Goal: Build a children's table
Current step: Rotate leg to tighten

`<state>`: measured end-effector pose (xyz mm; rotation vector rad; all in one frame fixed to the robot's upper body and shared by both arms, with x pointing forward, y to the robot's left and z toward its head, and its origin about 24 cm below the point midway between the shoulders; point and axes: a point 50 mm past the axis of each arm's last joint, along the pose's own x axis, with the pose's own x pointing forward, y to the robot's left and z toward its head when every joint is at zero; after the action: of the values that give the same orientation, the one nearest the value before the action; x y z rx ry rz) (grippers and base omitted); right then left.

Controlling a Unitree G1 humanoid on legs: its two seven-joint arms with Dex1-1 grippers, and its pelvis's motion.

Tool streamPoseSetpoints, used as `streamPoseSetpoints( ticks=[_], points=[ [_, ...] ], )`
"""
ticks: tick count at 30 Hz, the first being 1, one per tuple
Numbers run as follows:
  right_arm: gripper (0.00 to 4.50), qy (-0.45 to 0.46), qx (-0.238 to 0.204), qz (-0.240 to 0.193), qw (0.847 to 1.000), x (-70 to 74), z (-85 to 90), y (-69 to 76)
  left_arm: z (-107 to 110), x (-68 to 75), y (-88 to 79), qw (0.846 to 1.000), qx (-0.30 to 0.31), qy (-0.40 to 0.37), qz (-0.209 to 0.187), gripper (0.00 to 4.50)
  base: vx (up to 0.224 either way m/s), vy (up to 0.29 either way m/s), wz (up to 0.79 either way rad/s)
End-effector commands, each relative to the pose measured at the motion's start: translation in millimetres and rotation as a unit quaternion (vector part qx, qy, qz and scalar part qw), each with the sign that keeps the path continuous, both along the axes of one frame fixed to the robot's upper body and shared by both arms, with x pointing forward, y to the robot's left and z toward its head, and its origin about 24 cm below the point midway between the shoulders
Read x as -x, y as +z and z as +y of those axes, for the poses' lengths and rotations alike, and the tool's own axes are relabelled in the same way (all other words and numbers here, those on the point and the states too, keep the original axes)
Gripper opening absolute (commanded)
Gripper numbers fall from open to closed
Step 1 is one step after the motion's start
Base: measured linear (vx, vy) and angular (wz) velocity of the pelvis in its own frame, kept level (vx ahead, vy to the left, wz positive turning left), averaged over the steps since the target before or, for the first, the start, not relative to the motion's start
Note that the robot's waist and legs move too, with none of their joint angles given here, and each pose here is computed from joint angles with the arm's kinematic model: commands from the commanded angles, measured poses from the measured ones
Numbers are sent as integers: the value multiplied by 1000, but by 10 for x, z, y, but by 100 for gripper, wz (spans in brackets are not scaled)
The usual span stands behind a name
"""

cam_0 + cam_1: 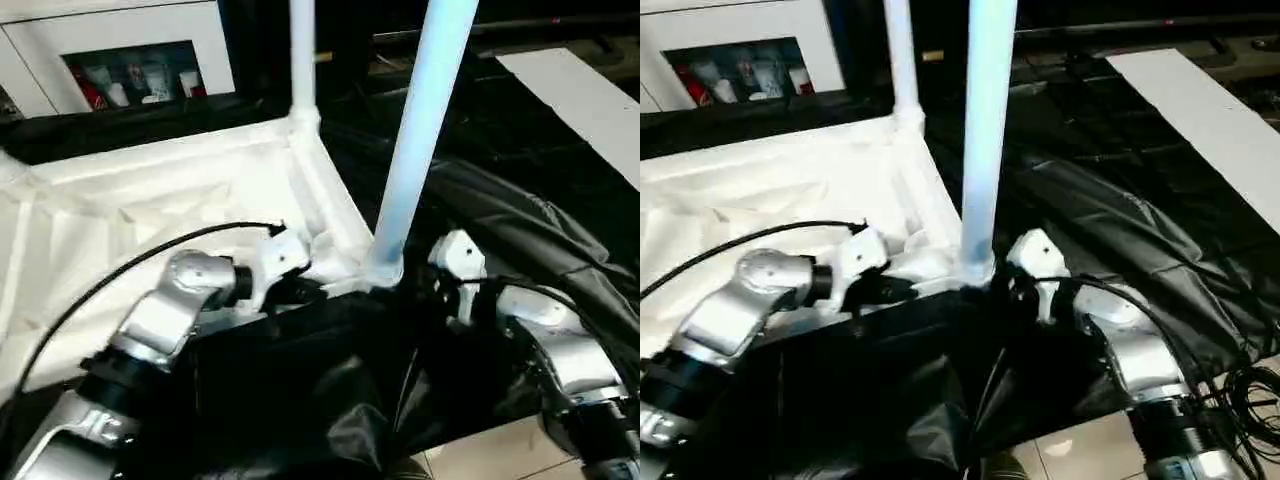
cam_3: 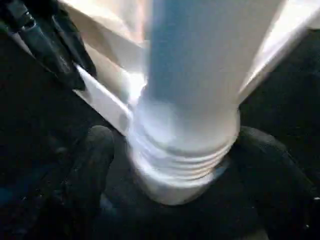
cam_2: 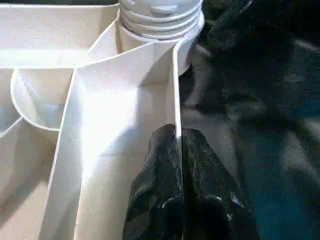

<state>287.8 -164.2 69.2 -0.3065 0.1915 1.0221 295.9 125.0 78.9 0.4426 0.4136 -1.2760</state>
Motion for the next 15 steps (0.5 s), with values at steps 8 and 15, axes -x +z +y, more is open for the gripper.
streamPoseSetpoints(
  ticks=[8,15],
  points=[
    [397,60,-3,6,998,16,51,63,-26,179,-123,997,-9,-55,47,0,0,0,0],
    [337,68,-21,17,997,38,62,53,-20,194,-132,997,-11,-60,52,0,0,0,0]
  ],
)
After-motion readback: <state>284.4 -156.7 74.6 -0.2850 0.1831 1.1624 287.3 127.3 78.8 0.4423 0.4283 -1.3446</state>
